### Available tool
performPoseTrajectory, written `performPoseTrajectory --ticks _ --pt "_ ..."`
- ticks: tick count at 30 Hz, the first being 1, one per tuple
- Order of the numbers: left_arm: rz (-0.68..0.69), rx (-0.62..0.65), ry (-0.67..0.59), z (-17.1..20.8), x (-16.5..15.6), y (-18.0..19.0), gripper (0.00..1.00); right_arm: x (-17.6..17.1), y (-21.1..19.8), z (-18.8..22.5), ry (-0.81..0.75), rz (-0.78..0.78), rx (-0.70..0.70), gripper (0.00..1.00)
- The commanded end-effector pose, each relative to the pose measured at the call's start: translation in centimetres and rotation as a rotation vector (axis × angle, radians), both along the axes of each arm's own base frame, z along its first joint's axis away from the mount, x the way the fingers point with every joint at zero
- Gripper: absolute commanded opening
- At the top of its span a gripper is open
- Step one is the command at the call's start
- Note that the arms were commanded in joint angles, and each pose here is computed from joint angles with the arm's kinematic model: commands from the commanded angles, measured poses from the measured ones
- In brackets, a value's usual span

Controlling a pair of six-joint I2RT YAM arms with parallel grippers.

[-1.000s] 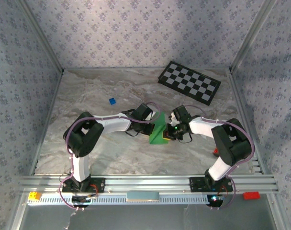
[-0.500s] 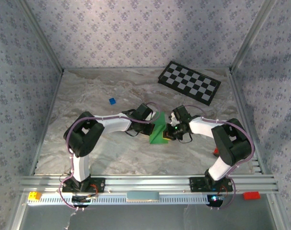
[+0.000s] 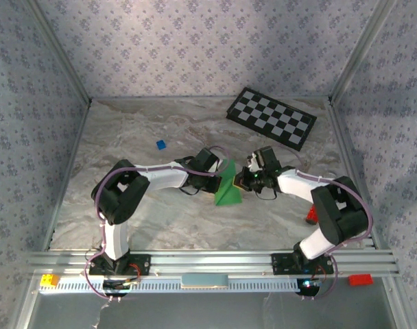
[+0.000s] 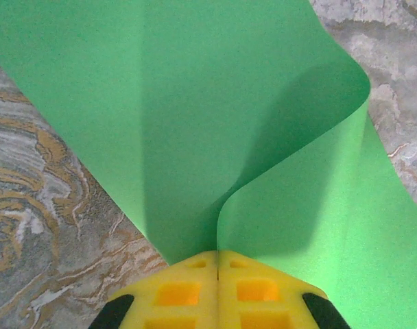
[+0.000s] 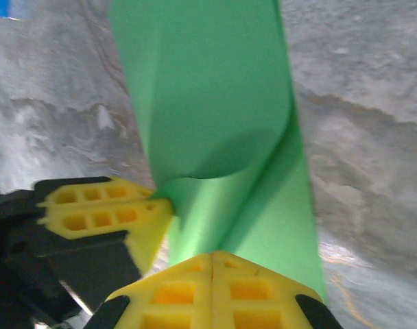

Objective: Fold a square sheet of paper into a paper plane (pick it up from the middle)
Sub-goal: Fold the triangle a second time at the center of the table.

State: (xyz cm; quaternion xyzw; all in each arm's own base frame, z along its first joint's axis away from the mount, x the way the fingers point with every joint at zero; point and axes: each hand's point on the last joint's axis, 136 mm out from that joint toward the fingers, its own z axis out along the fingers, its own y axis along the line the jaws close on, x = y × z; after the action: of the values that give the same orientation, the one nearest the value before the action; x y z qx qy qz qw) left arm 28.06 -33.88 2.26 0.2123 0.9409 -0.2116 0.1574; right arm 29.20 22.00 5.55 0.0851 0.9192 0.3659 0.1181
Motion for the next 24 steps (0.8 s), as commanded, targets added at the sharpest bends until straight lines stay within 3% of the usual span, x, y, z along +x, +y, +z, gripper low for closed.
performPoseTrajectory --ticks 1,9,24 --pt "0.012 0.063 0.085 -2.5 -2.2 1.0 0.0 0.0 2.0 0.7 0.007 0.005 0.098 0.0" --pt "0.01 0.079 0.075 -2.5 -2.2 1.1 0.0 -0.5 4.1 -0.2 0.03 0.04 0.107 0.0" --pt "0.007 0.096 0.069 -2.8 -2.0 1.2 0.0 -1.5 3.6 -3.2 0.079 0.017 0.065 0.0"
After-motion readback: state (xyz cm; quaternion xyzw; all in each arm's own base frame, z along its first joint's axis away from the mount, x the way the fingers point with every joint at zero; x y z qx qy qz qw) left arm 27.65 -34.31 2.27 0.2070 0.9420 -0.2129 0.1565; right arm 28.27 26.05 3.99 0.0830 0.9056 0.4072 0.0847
